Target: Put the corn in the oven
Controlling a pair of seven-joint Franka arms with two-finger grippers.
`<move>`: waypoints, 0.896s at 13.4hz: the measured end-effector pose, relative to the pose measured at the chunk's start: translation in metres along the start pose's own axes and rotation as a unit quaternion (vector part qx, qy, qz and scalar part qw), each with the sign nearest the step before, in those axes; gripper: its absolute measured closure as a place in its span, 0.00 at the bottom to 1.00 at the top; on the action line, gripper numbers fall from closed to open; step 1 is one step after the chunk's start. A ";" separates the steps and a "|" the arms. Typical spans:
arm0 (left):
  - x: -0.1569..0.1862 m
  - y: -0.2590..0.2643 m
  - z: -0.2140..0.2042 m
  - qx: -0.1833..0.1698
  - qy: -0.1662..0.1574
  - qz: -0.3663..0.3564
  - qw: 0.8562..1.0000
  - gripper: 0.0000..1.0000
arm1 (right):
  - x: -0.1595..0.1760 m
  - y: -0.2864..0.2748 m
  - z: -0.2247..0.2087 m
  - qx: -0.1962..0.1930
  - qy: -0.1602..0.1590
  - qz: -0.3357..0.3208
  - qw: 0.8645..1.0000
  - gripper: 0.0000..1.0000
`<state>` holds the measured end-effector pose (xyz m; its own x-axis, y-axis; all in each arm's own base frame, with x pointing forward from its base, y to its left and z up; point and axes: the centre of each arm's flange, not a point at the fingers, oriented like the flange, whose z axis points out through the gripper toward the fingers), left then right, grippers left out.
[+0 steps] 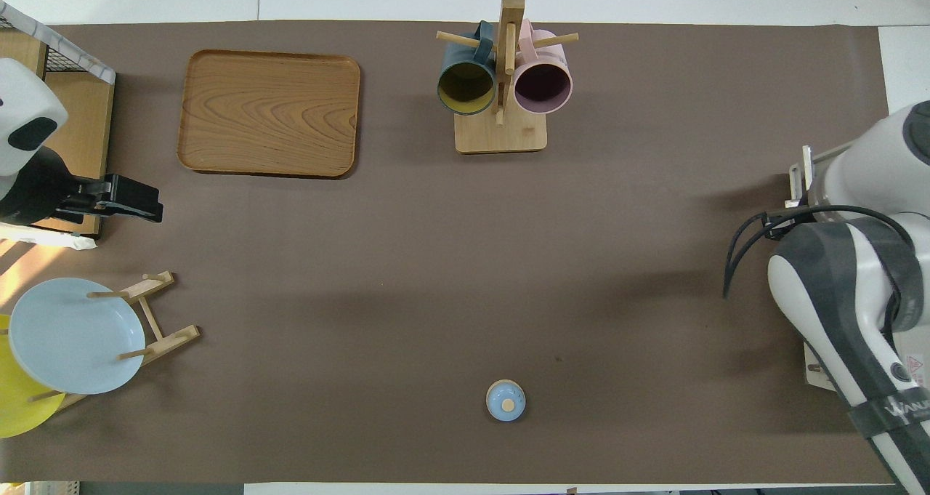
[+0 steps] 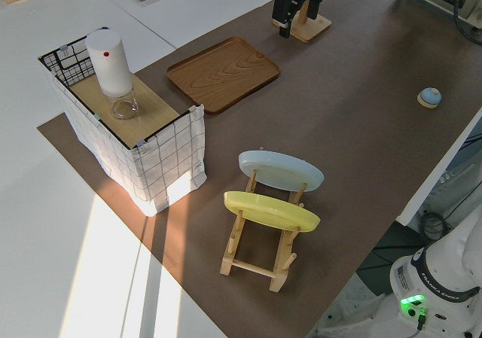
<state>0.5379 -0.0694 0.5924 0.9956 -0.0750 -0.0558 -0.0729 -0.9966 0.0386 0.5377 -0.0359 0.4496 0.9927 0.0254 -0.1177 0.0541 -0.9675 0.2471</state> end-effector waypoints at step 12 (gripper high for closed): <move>0.000 0.000 0.000 0.000 0.000 0.000 1.000 0.00 | -0.021 0.037 -0.085 0.052 0.005 -0.008 0.999 0.89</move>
<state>0.5379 -0.0694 0.5924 0.9956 -0.0750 -0.0558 -0.0729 -0.9966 0.0386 0.5279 -0.0512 0.5427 0.9928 0.0432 -0.1120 0.0591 -0.9879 0.1432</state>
